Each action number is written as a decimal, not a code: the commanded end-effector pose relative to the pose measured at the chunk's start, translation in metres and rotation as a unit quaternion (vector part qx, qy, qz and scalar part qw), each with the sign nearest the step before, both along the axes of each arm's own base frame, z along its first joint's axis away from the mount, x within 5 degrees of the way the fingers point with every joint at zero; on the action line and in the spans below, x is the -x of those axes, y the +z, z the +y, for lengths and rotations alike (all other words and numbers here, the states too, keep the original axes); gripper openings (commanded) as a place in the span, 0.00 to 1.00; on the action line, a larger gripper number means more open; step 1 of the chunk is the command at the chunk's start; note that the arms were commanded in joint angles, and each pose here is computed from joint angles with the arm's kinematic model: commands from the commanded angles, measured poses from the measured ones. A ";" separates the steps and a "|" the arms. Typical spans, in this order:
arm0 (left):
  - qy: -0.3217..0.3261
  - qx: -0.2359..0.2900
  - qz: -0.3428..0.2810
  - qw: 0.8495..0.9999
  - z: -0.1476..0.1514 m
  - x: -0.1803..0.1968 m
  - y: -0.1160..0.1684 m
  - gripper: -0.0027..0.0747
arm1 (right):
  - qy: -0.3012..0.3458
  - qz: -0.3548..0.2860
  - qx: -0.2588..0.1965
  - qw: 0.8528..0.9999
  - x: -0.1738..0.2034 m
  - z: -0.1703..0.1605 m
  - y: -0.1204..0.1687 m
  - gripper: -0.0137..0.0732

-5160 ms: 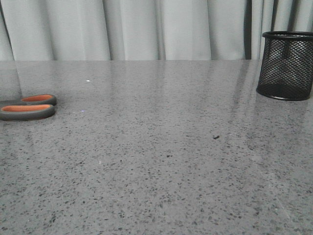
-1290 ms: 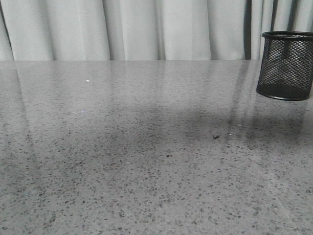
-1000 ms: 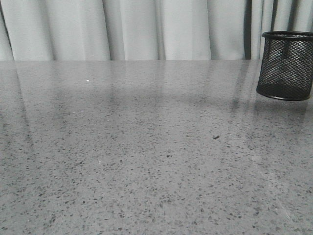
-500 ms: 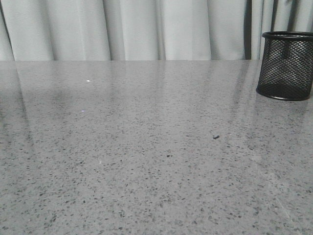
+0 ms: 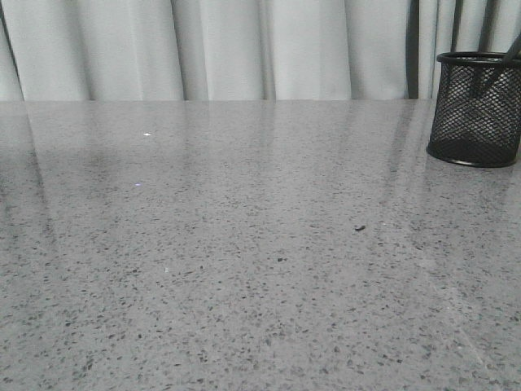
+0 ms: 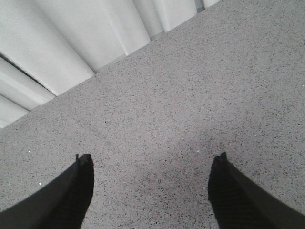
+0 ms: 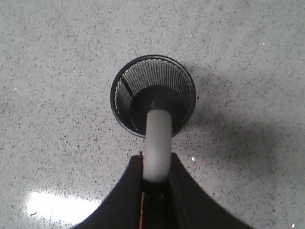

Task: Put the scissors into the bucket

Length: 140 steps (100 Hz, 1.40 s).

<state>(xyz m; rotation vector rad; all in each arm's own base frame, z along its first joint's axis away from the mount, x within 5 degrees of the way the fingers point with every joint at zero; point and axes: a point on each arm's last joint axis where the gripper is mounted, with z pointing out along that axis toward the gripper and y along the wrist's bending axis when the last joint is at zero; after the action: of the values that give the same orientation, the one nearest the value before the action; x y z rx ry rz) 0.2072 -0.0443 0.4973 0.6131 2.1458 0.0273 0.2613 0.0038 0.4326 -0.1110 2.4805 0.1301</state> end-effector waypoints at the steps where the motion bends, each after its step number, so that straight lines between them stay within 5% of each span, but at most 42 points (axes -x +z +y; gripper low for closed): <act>1: 0.001 0.020 -0.048 0.999 0.001 0.008 0.016 0.64 | -0.011 -0.057 0.003 0.998 -0.002 -0.003 0.016 0.08; 26: 0.001 0.021 -0.054 0.998 0.001 0.008 0.017 0.64 | -0.008 -0.029 0.000 1.000 -0.023 -0.003 -0.001 0.11; 45: 0.001 0.021 -0.054 0.998 0.001 0.008 0.017 0.64 | -0.009 -0.028 -0.001 1.000 -0.028 -0.004 -0.004 0.50; 56: 0.001 0.021 -0.054 0.998 0.001 0.008 0.017 0.64 | -0.011 -0.043 0.006 0.999 -0.025 -0.005 0.000 0.59; 70: 0.001 0.021 -0.052 0.998 0.001 0.008 0.017 0.59 | -0.020 -0.094 0.029 0.995 -0.010 -0.008 0.021 0.59; 82: 0.001 0.021 -0.054 0.998 0.001 0.008 0.017 0.43 | -0.022 -0.162 0.021 0.986 0.010 -0.006 0.045 0.54; 103: 0.003 0.028 -0.082 0.996 0.001 0.005 0.022 0.01 | -0.001 -0.278 -0.058 0.959 0.042 0.007 0.079 0.11; 120: -0.007 0.052 -0.101 0.993 -0.003 0.007 0.026 0.01 | 0.015 -0.346 -0.076 0.935 0.065 0.012 0.076 0.08; 140: 0.000 0.097 -0.170 0.981 -0.001 0.020 0.016 0.01 | -0.026 -0.412 -0.065 0.908 0.100 0.006 0.034 0.08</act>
<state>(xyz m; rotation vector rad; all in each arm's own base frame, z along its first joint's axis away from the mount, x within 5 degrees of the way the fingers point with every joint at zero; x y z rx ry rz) 0.2019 -0.0482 0.5016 0.5526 1.9726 -0.0418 0.1814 0.0150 0.4674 -0.0839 1.7921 0.2291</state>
